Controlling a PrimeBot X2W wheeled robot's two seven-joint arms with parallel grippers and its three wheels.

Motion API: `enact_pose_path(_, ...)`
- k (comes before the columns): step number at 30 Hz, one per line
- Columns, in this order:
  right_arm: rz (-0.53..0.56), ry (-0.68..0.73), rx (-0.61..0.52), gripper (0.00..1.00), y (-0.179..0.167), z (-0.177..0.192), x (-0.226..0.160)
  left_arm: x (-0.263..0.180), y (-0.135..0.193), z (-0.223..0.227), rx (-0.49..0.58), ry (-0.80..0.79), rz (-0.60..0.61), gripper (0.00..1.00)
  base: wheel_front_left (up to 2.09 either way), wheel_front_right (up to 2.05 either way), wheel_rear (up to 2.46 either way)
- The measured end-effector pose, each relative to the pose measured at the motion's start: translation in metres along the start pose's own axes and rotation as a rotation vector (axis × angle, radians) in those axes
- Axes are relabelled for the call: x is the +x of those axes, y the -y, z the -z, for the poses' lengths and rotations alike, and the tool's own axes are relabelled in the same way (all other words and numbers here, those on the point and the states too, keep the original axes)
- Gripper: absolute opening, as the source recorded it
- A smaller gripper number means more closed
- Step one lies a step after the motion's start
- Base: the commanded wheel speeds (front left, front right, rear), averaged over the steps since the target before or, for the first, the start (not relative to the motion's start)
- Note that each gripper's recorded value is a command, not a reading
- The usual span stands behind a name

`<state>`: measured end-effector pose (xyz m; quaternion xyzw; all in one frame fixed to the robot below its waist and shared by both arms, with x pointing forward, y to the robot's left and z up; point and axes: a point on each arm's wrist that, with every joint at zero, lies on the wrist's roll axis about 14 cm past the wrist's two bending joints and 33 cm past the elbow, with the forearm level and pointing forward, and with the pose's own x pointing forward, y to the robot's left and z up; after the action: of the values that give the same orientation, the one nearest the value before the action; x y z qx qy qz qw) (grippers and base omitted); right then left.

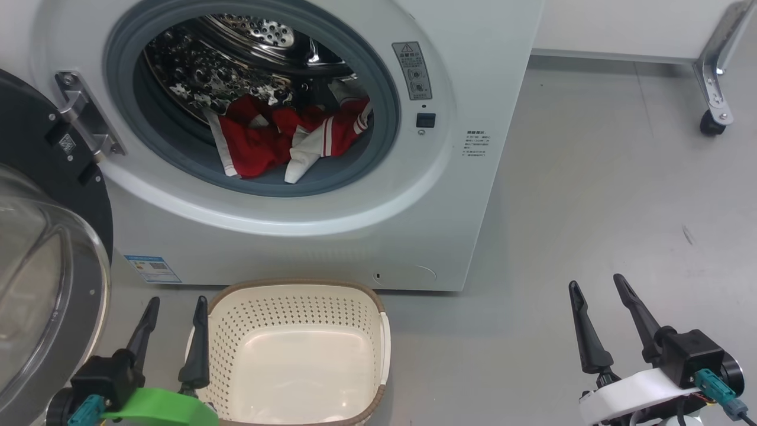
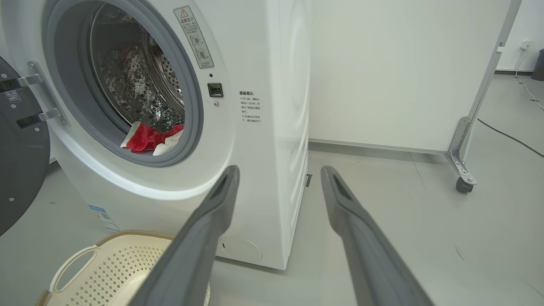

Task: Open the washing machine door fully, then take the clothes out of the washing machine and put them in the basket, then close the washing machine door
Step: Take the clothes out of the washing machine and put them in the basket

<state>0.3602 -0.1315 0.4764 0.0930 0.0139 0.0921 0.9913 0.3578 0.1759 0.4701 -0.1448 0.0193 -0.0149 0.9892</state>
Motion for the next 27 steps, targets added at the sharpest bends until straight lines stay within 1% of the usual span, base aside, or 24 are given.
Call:
enact_pose_path(3,0.016,-0.013,-0.002,1.00,0.006,0.004,0.000,0.006,0.002,0.003,0.006,-0.008,0.005,1.00,0.00,0.00,0.00)
enact_pose_path(7,0.033,-0.033,0.006,1.00,0.011,0.011,0.000,0.020,0.003,0.007,0.068,-0.026,0.026,1.00,0.00,0.00,0.00)
enact_pose_path(9,0.035,-0.038,0.009,1.00,0.011,0.013,0.001,0.026,0.004,0.006,0.079,-0.023,0.030,1.00,0.00,0.00,0.00)
enact_pose_path(10,0.038,-0.043,0.011,1.00,0.011,0.014,0.002,0.032,0.002,0.004,0.087,-0.018,0.019,1.00,0.00,0.00,0.00)
enact_pose_path(14,0.056,-0.057,0.020,1.00,0.016,0.020,0.006,0.058,0.009,0.003,0.095,-0.019,0.042,1.00,0.00,0.00,0.00)
enact_pose_path(19,0.087,-0.082,0.027,1.00,0.024,0.029,0.010,0.095,0.019,0.005,0.174,-0.039,0.099,1.00,0.00,0.00,0.00)
enact_pose_path(22,0.101,-0.091,0.031,1.00,0.029,0.033,0.013,0.120,0.022,0.008,0.205,-0.058,0.111,1.00,0.00,0.00,0.00)
enact_pose_path(25,0.118,-0.099,0.030,1.00,0.035,0.036,0.017,0.145,0.023,0.014,0.207,-0.083,0.104,1.00,0.00,0.00,0.00)
enact_pose_path(26,0.124,-0.102,0.029,1.00,0.038,0.038,0.020,0.160,0.024,0.021,0.205,-0.108,0.094,1.00,0.00,0.00,0.00)
enact_pose_path(27,0.124,-0.102,0.029,1.00,0.038,0.038,0.020,0.160,0.024,0.021,0.205,-0.108,0.094,1.00,0.00,0.00,0.00)
